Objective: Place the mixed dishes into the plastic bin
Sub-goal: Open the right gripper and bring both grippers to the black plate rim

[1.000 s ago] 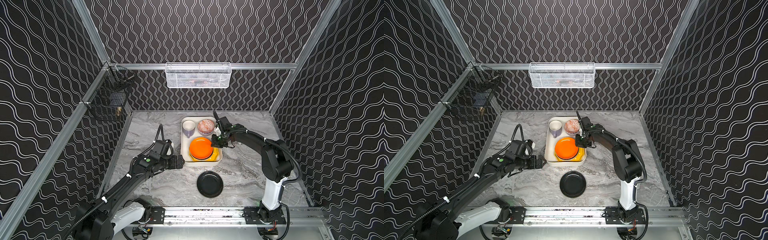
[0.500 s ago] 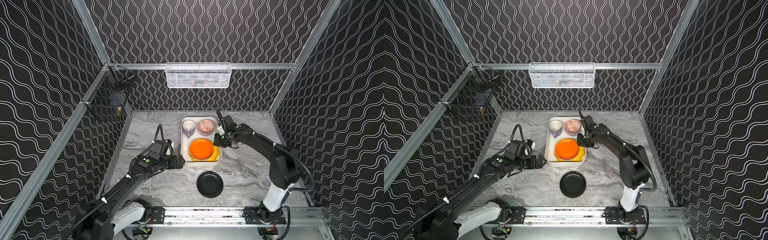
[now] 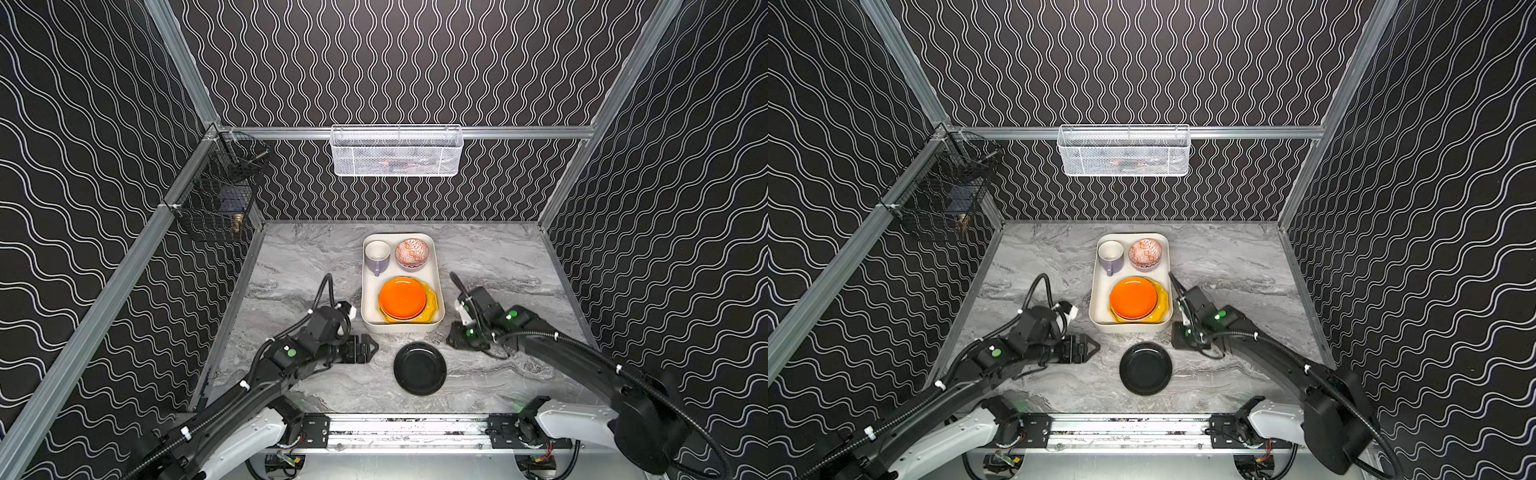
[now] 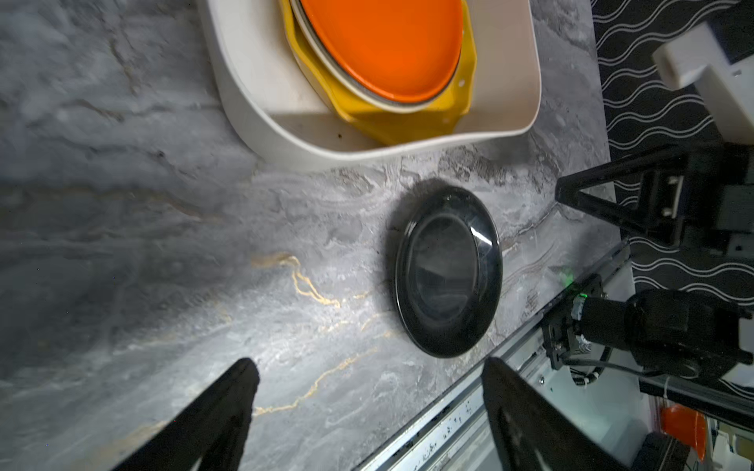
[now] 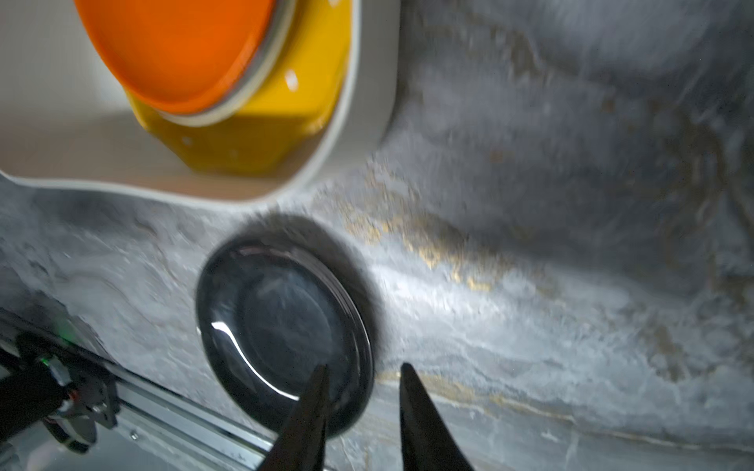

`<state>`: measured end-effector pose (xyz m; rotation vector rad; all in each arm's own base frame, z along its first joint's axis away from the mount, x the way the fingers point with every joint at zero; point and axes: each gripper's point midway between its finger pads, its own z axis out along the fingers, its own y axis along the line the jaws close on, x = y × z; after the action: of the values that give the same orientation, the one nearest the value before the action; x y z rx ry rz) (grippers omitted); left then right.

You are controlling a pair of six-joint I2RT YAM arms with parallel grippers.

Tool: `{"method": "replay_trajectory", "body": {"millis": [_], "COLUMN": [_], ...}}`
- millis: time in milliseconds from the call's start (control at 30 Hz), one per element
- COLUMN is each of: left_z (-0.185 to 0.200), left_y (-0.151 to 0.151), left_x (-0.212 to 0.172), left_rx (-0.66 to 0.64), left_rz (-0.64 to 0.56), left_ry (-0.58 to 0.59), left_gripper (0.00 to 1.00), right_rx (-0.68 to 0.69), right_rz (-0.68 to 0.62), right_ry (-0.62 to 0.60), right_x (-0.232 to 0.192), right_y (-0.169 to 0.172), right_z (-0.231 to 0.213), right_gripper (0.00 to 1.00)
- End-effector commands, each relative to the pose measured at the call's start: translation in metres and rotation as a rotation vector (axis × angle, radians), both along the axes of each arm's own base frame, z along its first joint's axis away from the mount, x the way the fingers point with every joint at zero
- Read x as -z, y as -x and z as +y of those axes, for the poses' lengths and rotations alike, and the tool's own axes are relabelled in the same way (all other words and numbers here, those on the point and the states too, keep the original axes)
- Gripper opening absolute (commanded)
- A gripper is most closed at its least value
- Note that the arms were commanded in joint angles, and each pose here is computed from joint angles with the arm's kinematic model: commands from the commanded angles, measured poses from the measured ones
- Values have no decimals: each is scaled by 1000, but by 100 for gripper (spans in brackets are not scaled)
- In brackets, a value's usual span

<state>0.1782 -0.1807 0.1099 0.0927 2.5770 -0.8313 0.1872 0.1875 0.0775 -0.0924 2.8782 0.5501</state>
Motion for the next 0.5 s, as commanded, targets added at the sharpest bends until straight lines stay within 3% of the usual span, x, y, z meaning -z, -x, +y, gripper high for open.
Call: {"method": "replay_trajectory", "body": {"millis": [0,233,467], "left_z": [-4,-8,-17], "left_y": [13,42,37], "left_x": [15,39,31], "left_rx": [-69,-55,-30], "left_rz": [28,40,9], "left_ry": [23,-7,-57], "left_gripper": [89,90,92], "right_rx": [37,44,38], "right_rz": [-7,9,-4], "right_ry": [-45,-97,-123], "right_x": [12,39,42], "right_y": [13,38,36], "right_z": [9,8,13], "right_gripper": [32,32,32]}}
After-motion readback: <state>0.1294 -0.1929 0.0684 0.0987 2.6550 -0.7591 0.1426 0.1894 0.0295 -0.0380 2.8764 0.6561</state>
